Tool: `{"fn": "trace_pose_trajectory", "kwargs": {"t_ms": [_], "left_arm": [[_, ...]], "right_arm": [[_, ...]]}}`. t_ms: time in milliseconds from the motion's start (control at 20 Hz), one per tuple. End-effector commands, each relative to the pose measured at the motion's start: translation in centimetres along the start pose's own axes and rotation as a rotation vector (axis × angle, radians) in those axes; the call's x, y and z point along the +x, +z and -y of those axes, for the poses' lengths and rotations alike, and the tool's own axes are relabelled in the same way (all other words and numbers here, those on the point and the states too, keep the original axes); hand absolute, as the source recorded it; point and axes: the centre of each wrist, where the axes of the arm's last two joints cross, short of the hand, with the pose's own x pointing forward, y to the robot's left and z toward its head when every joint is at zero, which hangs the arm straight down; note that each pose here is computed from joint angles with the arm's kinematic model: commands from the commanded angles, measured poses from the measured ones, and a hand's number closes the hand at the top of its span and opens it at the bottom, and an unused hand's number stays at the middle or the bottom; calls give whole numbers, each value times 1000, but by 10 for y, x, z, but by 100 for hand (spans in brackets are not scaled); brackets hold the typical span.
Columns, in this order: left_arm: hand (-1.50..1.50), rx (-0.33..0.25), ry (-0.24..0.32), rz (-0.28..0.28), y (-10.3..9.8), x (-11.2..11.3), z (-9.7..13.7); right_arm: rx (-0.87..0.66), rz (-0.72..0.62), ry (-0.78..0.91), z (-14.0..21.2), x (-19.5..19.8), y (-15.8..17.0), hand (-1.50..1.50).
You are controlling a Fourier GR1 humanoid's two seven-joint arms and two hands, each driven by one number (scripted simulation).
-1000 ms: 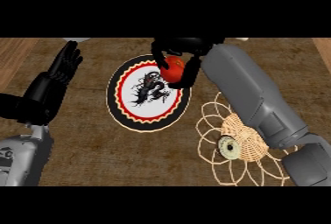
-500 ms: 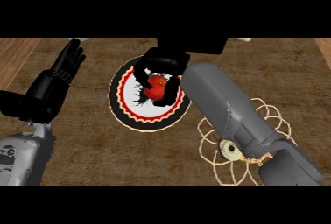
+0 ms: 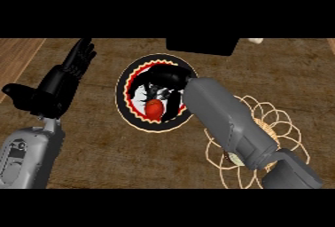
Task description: Pick the tomato from the placemat and place it in the plate
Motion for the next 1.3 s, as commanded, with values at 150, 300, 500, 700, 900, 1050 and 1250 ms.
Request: {"fn": "trace_pose_trajectory", "kwargs": {"t_ms": [150,300,500,700,900,1050,1250], "left_arm": [[0,10,0,-3,-5,0,-16],[0,-25,-9,5,3,-2,-3],[0,-3,0,2,3,-6,-5],[0,39,-13,-3,1,0,-10],[0,42,-13,-1,8,-3,-12],[0,19,-12,-5,17,-8,0],[0,30,-5,26,1,7,-9]], "right_arm": [[-83,94,-202,-12,6,-2,-150],[-175,76,-310,-11,-4,6,-150],[-205,90,-472,-3,-8,9,-150],[-239,80,-533,27,-4,6,-150],[-297,66,-587,36,-12,17,-150],[-321,47,-604,58,-26,51,-150],[-343,70,-580,83,-27,74,-150]]}}
